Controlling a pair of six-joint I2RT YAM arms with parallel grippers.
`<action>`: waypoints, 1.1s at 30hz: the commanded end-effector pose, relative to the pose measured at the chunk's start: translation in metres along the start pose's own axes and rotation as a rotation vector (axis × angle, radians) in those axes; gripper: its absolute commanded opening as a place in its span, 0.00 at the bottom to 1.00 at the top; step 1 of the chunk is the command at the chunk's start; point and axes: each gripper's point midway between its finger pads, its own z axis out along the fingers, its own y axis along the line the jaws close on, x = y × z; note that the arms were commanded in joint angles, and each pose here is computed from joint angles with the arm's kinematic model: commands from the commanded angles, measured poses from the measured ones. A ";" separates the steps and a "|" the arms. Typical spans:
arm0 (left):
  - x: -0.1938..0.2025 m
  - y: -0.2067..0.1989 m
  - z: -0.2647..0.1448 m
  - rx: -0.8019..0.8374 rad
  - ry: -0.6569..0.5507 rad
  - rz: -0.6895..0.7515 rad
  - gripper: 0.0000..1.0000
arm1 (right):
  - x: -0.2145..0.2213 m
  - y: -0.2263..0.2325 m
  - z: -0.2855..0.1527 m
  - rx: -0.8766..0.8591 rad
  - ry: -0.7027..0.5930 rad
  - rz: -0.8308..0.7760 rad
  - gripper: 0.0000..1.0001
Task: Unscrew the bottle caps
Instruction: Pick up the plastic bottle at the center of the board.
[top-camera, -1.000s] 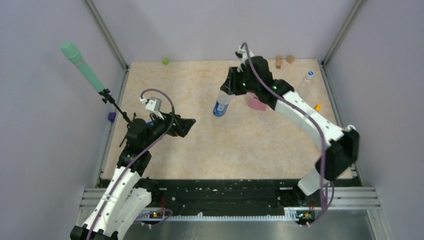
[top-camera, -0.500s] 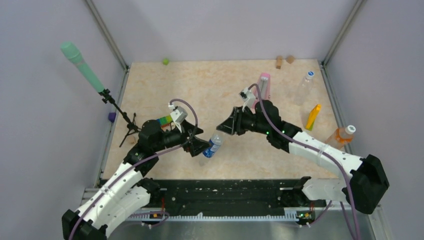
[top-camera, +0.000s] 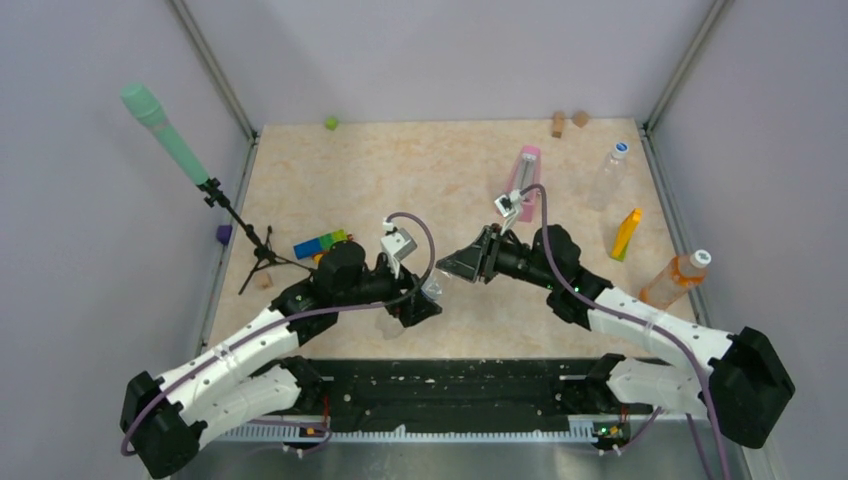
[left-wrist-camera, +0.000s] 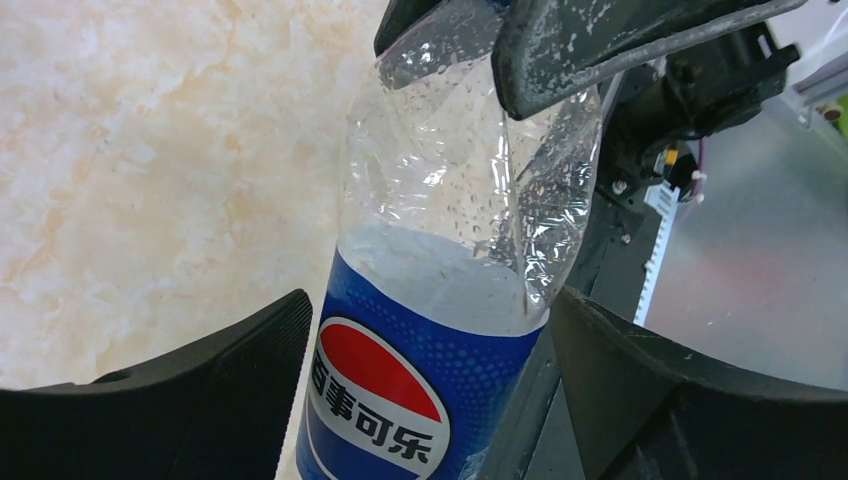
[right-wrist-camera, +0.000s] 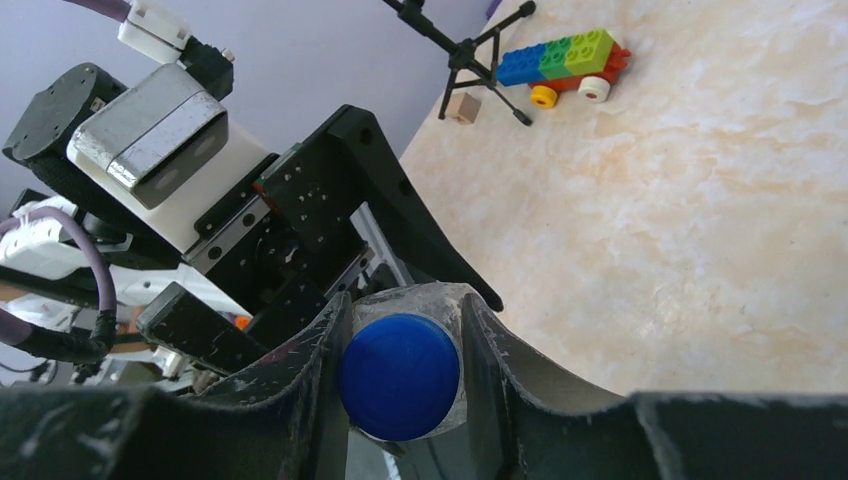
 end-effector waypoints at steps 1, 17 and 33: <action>0.004 -0.002 0.001 -0.004 0.022 0.053 0.87 | -0.006 0.023 -0.006 -0.139 -0.069 -0.012 0.11; 0.019 0.005 0.019 -0.015 0.101 0.075 0.74 | -0.001 0.009 -0.010 -0.119 -0.112 0.031 0.12; 0.016 0.036 0.018 -0.236 0.114 0.153 0.00 | 0.012 -0.027 -0.020 0.032 -0.133 0.109 0.78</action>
